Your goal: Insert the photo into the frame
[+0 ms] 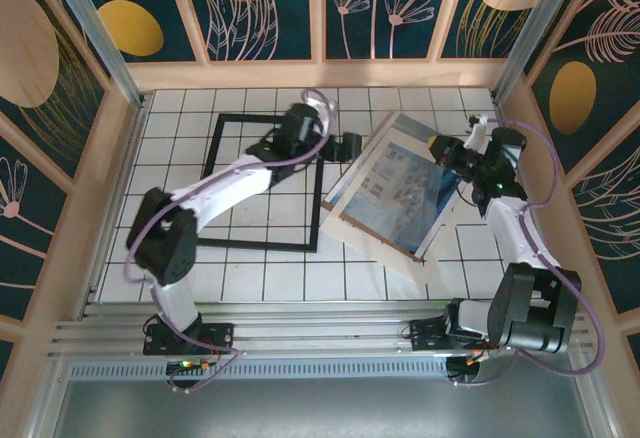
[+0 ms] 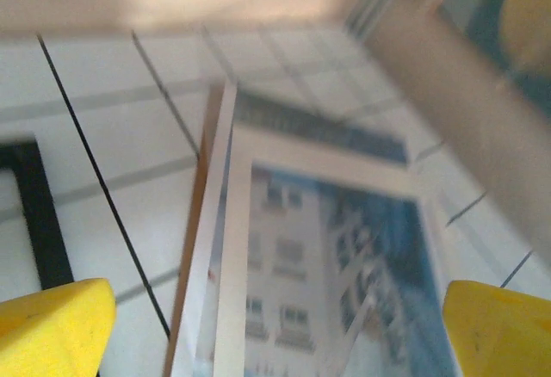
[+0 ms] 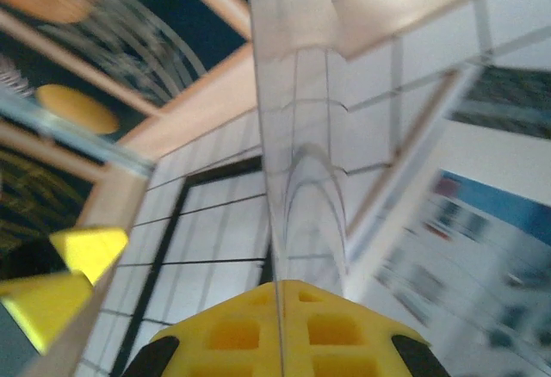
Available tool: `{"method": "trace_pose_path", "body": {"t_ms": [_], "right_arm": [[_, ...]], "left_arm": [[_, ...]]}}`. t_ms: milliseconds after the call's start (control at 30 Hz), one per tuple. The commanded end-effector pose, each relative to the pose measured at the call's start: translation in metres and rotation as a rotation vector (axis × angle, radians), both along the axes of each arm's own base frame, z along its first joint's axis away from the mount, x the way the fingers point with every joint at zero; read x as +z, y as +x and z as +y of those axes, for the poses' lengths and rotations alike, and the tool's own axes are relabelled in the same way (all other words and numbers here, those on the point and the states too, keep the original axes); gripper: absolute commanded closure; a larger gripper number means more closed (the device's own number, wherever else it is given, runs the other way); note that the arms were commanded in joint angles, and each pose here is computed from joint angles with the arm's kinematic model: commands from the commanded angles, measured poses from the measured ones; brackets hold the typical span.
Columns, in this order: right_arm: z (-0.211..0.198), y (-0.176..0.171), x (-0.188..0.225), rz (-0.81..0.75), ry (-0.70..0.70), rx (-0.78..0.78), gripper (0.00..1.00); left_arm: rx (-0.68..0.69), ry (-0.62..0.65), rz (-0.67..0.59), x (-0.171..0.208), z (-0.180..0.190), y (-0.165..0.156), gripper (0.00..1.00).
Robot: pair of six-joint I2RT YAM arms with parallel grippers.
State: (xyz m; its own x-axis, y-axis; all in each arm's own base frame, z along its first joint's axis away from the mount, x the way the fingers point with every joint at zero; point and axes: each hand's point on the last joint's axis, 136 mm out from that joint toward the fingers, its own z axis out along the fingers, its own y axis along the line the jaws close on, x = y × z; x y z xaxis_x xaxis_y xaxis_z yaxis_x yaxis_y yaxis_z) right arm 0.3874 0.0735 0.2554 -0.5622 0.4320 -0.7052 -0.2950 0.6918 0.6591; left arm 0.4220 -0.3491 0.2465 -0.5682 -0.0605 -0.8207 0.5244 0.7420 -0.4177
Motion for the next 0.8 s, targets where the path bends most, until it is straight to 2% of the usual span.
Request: {"method": "trace_pose_path", "body": {"t_ms": [0, 33, 100, 467, 767], "right_arm": [[0.031, -0.01, 0.067, -0.185, -0.001, 0.134, 1.0], [0.038, -0.012, 0.079, -0.209, 0.0, 0.158, 1.0], [0.051, -0.018, 0.103, -0.258, 0.009, 0.207, 1.0], [0.103, -0.059, 0.203, -0.463, 0.081, 0.413, 1.0], [0.125, -0.081, 0.255, -0.545, 0.145, 0.511, 1.0]], "left_arm": [[-0.042, -0.074, -0.043, 0.02, 0.012, -0.002, 0.01], [-0.05, -0.094, -0.078, 0.039, 0.018, -0.006, 0.01], [-0.063, -0.118, -0.112, 0.053, 0.028, -0.009, 0.01], [-0.089, -0.313, -0.227, 0.113, 0.095, -0.01, 0.01], [-0.198, -0.444, -0.273, 0.145, 0.107, -0.002, 0.01]]}}
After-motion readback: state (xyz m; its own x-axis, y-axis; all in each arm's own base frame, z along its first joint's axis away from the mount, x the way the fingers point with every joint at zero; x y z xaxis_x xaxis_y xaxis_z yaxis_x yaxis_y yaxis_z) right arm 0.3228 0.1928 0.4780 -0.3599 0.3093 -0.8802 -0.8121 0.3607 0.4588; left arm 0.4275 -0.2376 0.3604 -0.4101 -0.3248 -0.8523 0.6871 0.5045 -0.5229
